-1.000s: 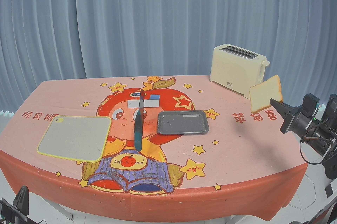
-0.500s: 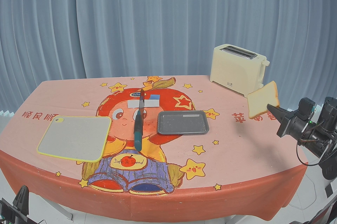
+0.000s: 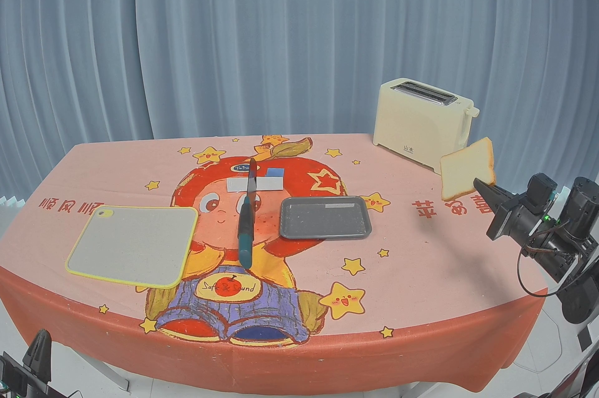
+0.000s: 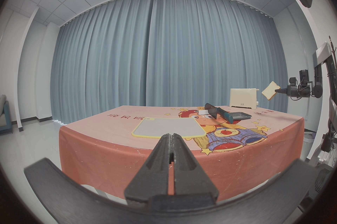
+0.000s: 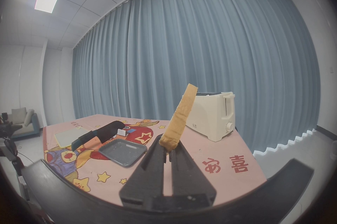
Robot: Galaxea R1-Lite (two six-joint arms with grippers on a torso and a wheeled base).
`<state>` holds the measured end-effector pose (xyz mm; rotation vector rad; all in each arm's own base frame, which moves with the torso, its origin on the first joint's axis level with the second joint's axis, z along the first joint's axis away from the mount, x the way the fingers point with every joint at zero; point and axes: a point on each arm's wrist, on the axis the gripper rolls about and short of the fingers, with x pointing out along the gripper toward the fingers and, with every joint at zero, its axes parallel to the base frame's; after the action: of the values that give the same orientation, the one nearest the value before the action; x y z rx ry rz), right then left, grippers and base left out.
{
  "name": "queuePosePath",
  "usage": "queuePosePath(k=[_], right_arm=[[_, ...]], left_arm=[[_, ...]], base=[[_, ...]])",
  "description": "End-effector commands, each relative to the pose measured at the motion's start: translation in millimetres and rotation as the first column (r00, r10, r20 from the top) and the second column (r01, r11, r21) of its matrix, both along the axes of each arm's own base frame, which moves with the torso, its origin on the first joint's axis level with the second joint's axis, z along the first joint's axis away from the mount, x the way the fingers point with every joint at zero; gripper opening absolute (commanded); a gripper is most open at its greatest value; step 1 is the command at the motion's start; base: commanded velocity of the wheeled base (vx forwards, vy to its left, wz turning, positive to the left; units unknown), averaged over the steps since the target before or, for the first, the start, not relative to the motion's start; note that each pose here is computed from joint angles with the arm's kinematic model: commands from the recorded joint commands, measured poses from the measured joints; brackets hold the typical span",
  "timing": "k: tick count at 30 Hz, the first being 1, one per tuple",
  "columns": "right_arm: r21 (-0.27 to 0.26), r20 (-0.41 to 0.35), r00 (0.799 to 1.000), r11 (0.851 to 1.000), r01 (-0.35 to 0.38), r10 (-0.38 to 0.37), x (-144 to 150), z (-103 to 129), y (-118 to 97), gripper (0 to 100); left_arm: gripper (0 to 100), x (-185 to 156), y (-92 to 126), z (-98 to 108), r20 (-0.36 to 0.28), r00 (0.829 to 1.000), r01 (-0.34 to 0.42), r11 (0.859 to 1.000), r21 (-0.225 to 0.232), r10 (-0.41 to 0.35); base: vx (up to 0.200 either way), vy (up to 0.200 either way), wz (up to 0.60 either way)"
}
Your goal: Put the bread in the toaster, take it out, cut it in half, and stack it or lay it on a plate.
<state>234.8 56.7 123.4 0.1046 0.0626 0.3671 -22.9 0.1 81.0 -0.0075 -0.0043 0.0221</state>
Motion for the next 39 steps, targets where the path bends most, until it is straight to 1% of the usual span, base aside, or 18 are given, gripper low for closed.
queuePosePath(k=[1, 4, 6, 9, 10, 11, 12, 13, 15, 18, 25, 27, 29, 31, 33, 35, 39], right_arm=[[-0.018, -0.036, 0.999, 1.0, 0.024, -0.024, 11, -20, 3, 0], [-0.041, -0.031, 0.999, 0.999, 0.027, -0.028, 16, -29, 4, 0], [-0.043, -0.025, 0.999, 0.999, 0.023, -0.025, 16, -27, 5, 0], [-0.031, 0.02, 1.0, 1.0, 0.004, -0.003, 13, -16, 10, 0], [-0.029, 0.035, 0.999, 1.0, 0.004, -0.003, 13, -12, 10, 0], [-0.029, 0.035, 0.999, 1.0, 0.004, -0.003, 13, -12, 10, 0], [-0.026, 0.063, 0.998, 1.0, 0.005, -0.003, 16, -6, 11, 0], [-0.027, 0.075, 0.997, 1.0, 0.005, -0.003, 17, -4, 12, 0], [-0.048, 0.104, 0.995, 0.999, 0.013, -0.008, 19, 0, 11, 0], [-0.071, 0.125, 0.992, 0.997, 0.026, -0.017, 22, 2, 7, 0], [-0.068, 0.194, 0.98, 0.996, 0.052, -0.038, 35, 15, 0, 0], [-0.08, 0.212, 0.976, 0.995, 0.06, -0.042, 40, 19, -2, 0], [-0.094, 0.222, 0.974, 0.993, 0.072, -0.05, 46, 24, -5, 0], [-0.099, 0.226, 0.972, 0.991, 0.085, -0.061, 51, 30, -11, 0], [-0.1, 0.225, 0.972, 0.991, 0.084, -0.059, 53, 33, -13, 0], [-0.111, 0.22, 0.975, 0.993, 0.052, -0.027, 57, 38, -15, 0], [-0.112, 0.232, 0.973, 0.993, 0.041, -0.014, 60, 43, -19, 0]], left_arm=[[0, 0, 0, -5, -0.001, 1.0, -0.001, 1.0, 0.0, 0.001], [0, 0, 0, -5, -0.001, 1.0, -0.001, 1.0, 0.0, 0.001], [0, 0, 0, -5, -0.001, 1.0, -0.001, 1.0, 0.0, 0.001], [0, 0, 0, -5, -0.001, 1.0, 0.001, 1.0, 0.0, -0.001], [0, 0, 0, -5, -0.001, 1.0, -0.001, 1.0, 0.0, 0.001], [0, 0, 0, -5, -0.001, 1.0, -0.001, 1.0, 0.0, 0.001], [0, 0, 0, -5, -0.001, 1.0, -0.001, 1.0, 0.0, 0.001], [0, 0, 0, -5, -0.001, 1.0, -0.001, 1.0, 0.0, 0.001], [0, 0, 0, -5, -0.001, 1.0, -0.001, 1.0, 0.0, 0.001], [0, 0, 0, -5, -0.001, 1.0, -0.001, 1.0, 0.0, 0.001], [0, 0, 0, -5, -0.001, 1.0, -0.001, 1.0, 0.0, 0.001], [0, 0, 0, -5, -0.001, 1.0, -0.001, 1.0, 0.0, 0.001], [0, 0, 0, -5, -0.001, 1.0, -0.001, 1.0, 0.0, 0.001], [0, 0, 0, -5, -0.001, 1.0, -0.001, 1.0, 0.0, 0.001], [0, 0, 0, -5, -0.001, 1.0, 0.001, 1.0, -0.002, -0.001], [0, 0, 0, -5, -0.001, 1.0, 0.001, 1.0, 0.0, -0.001], [0, 0, 0, -5, -0.001, 1.0, -0.001, 1.0, 0.0, 0.001]], base=[[0.0, 0.0, 0.0], [0.0, 0.0, 0.0], [0.0, 0.0, 0.0], [0.0, 0.0, 0.0], [0.0, 0.0, 0.0], [0.0, 0.0, 0.0], [0.0, 0.0, 0.0], [0.0, 0.0, 0.0], [0.0, 0.0, 0.0], [0.0, 0.0, 0.0], [0.0, 0.0, 0.0], [0.0, 0.0, 0.0], [0.0, 0.0, 0.0], [0.0, 0.0, 0.0], [0.0, 0.0, 0.0], [0.0, 0.0, 0.0], [0.0, 0.0, 0.0]])
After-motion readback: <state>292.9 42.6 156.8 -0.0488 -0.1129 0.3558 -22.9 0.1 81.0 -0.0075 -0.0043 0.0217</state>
